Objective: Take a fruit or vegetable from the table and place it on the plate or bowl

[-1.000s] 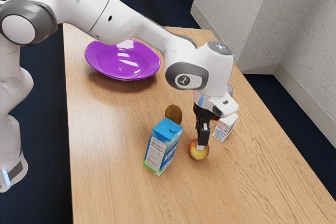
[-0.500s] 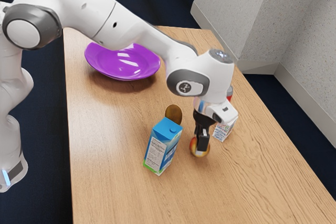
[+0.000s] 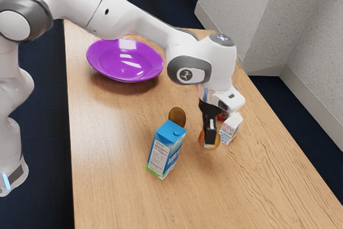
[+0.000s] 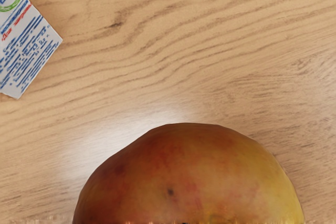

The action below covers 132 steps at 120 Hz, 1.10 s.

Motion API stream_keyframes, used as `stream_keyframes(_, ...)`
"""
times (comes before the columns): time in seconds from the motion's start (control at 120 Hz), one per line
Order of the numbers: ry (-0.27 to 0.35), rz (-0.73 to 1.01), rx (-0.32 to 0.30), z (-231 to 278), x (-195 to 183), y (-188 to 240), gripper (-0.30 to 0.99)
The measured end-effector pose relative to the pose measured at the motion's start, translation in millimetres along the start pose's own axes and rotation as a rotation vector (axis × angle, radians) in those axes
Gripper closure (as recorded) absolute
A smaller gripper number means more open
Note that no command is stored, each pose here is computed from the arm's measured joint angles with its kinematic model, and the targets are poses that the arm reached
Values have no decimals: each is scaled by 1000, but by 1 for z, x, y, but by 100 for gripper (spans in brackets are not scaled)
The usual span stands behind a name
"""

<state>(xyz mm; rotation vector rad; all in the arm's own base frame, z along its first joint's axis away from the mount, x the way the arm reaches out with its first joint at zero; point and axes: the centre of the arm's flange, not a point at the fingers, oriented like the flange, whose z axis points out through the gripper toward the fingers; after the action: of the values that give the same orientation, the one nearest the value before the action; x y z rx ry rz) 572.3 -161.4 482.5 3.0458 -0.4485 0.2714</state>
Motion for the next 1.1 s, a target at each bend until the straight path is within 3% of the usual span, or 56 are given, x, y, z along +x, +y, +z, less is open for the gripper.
stream_keyframes(0.158,83,-37,6,-79,-16,-36,43)
stream_keyframes(0.267,109,-195,57,-120,-34,-137,44)
stream_keyframes(0.392,97,-368,106,-142,-70,-242,44)
stream_keyframes(0.567,55,-526,127,-147,-129,-334,43)
stream_keyframes(0.892,19,-631,135,-149,-190,-400,43)
stream_keyframes(1.1,-3,-644,125,-139,-208,-414,43)
